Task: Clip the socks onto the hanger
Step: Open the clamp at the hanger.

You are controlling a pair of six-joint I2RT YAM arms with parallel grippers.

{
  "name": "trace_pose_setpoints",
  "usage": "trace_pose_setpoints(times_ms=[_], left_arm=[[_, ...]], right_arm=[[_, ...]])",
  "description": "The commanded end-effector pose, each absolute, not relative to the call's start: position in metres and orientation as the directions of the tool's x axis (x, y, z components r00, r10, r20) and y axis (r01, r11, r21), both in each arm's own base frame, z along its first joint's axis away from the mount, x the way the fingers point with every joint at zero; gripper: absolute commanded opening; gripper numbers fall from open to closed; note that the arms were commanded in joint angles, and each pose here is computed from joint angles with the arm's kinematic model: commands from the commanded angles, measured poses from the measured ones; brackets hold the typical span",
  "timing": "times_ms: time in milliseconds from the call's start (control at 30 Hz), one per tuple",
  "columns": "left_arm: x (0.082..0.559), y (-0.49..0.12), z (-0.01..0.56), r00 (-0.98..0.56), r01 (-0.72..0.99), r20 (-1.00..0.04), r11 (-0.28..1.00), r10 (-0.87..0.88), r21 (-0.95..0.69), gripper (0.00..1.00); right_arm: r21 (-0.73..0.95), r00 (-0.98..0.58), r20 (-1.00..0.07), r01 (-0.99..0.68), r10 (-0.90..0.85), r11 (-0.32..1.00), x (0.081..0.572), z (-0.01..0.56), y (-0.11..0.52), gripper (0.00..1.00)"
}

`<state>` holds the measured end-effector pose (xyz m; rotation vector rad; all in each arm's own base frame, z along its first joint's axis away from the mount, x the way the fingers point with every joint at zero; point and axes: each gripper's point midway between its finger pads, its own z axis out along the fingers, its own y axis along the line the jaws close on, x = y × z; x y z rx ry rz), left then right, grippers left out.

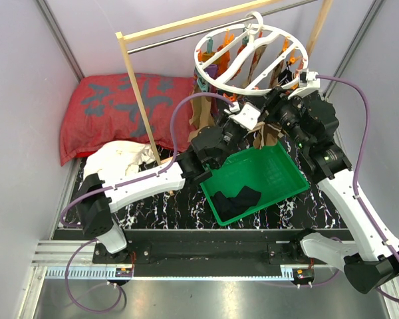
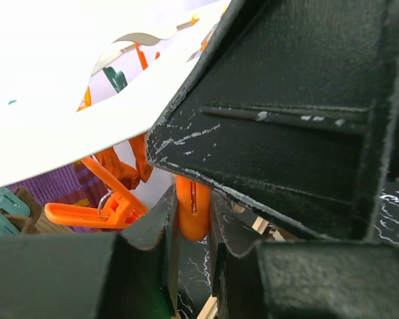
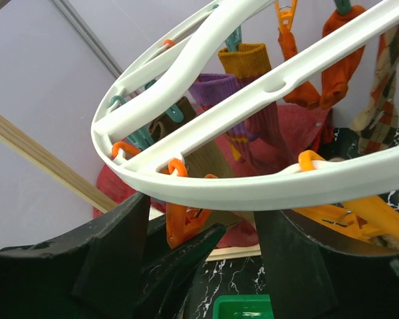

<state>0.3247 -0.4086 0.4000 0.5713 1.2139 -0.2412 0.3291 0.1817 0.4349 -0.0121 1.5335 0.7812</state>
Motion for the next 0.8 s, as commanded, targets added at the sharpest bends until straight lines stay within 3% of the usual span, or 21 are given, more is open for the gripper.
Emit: trace_pose_setpoints(times_ms=[0, 200, 300, 467, 767], left_arm=[[0.313, -0.404, 0.425, 0.345, 0.521, -0.939, 0.832, 0.0, 0.192, 0.06], [0.309, -0.404, 0.427, 0.271, 0.608, -0.956, 0.79, -0.113, 0.079, 0.07], [0.307, -0.405, 0.426, 0.241, 0.641, -0.961, 0.766, -0.137, 0.052, 0.08], [0.303, -0.41, 0.424, 0.22, 0.675, -0.965, 0.736, -0.143, 0.045, 0.08], [0.298, -0.415, 0.427, 0.206, 0.703, -0.967, 0.71, -0.149, 0.04, 0.09]], right_arm=[[0.473, -0.14, -0.87, -0.501, 0.472, 0.724, 0.322, 0.448, 0.184, 0.73], [0.517, -0.177, -0.838, -0.559, 0.516, 0.648, 0.325, 0.452, 0.18, 0.72], [0.54, -0.19, -0.816, -0.589, 0.546, 0.601, 0.325, 0.456, 0.178, 0.66], [0.518, -0.192, -0.823, -0.639, 0.534, 0.568, 0.324, 0.462, 0.183, 0.58], [0.498, -0.187, -0.831, -0.672, 0.524, 0.549, 0.324, 0.467, 0.188, 0.52]])
